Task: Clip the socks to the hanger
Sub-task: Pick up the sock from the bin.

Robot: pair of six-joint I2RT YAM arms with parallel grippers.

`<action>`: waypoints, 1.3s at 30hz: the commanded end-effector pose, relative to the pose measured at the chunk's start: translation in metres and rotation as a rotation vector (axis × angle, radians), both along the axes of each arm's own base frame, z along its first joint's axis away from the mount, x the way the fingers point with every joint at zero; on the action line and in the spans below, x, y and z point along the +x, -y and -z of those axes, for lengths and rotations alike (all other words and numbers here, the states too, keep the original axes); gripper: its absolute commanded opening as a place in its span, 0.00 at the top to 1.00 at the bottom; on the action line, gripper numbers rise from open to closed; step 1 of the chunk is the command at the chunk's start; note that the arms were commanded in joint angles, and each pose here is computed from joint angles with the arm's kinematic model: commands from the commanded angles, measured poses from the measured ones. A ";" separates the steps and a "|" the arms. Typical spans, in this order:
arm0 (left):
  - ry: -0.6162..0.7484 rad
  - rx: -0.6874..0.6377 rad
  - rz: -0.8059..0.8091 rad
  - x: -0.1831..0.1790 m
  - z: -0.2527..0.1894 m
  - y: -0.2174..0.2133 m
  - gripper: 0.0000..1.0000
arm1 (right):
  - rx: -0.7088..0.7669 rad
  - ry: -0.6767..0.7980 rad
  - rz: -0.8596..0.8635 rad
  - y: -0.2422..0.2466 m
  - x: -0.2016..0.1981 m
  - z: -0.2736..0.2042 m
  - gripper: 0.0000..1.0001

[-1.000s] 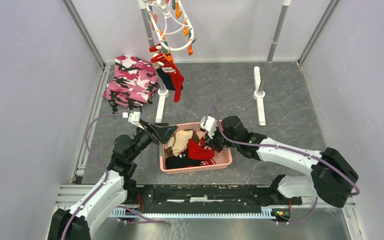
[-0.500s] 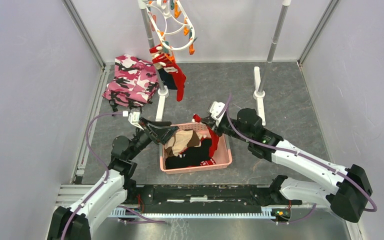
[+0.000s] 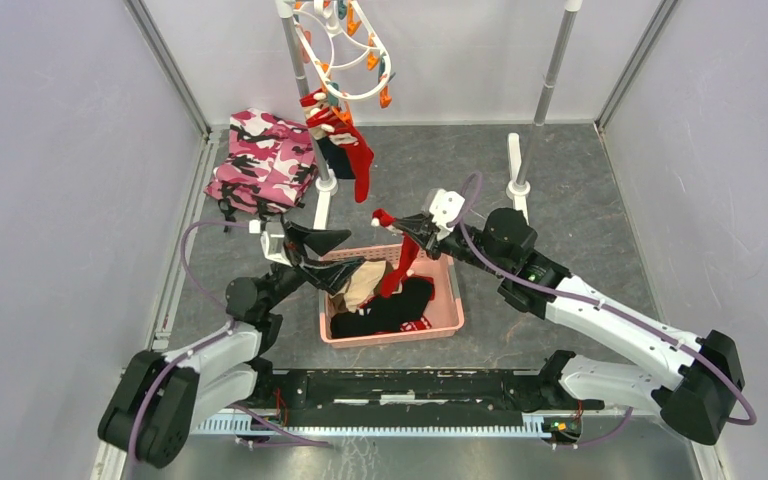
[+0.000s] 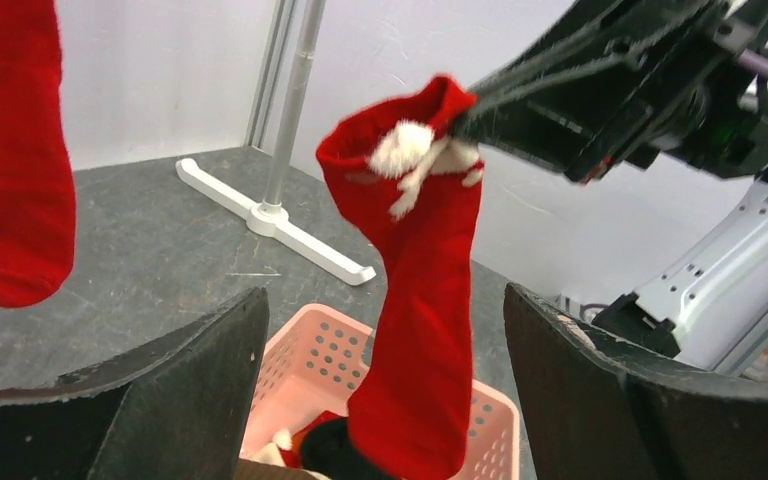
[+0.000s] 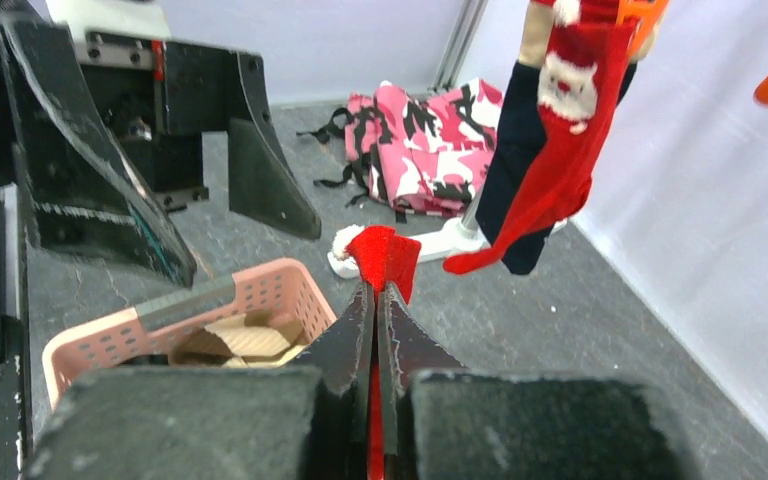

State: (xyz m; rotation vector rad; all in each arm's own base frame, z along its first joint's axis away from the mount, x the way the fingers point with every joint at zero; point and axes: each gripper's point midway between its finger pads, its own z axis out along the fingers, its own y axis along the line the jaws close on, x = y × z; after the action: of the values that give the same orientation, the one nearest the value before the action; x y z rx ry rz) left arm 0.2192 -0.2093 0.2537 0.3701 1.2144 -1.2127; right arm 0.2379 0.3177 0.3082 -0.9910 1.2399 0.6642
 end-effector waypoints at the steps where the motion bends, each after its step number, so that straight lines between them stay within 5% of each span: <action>1: 0.319 0.053 0.003 -0.012 -0.021 0.006 0.08 | 0.108 0.067 -0.039 -0.005 -0.003 -0.050 1.00; 18: 0.507 0.075 0.006 0.002 -0.057 0.026 0.14 | 0.162 0.033 -0.219 -0.027 -0.020 -0.061 1.00; 25: 0.519 0.034 0.043 -0.003 -0.075 0.028 0.40 | 0.163 0.025 -0.229 -0.027 -0.020 -0.060 1.00; 34: 0.500 0.006 0.067 -0.010 -0.082 0.027 0.95 | 0.146 0.008 -0.163 -0.019 -0.006 -0.053 1.00; 39: 0.446 0.053 0.035 -0.001 -0.080 0.026 0.98 | 0.103 0.003 -0.104 -0.009 0.007 -0.040 0.83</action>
State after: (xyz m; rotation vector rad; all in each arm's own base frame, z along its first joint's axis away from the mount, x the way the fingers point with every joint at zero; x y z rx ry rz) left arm 0.2249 -0.2399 0.3018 0.6561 0.9481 -1.1030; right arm 0.2329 0.3359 0.3343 -1.0112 1.1538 0.8607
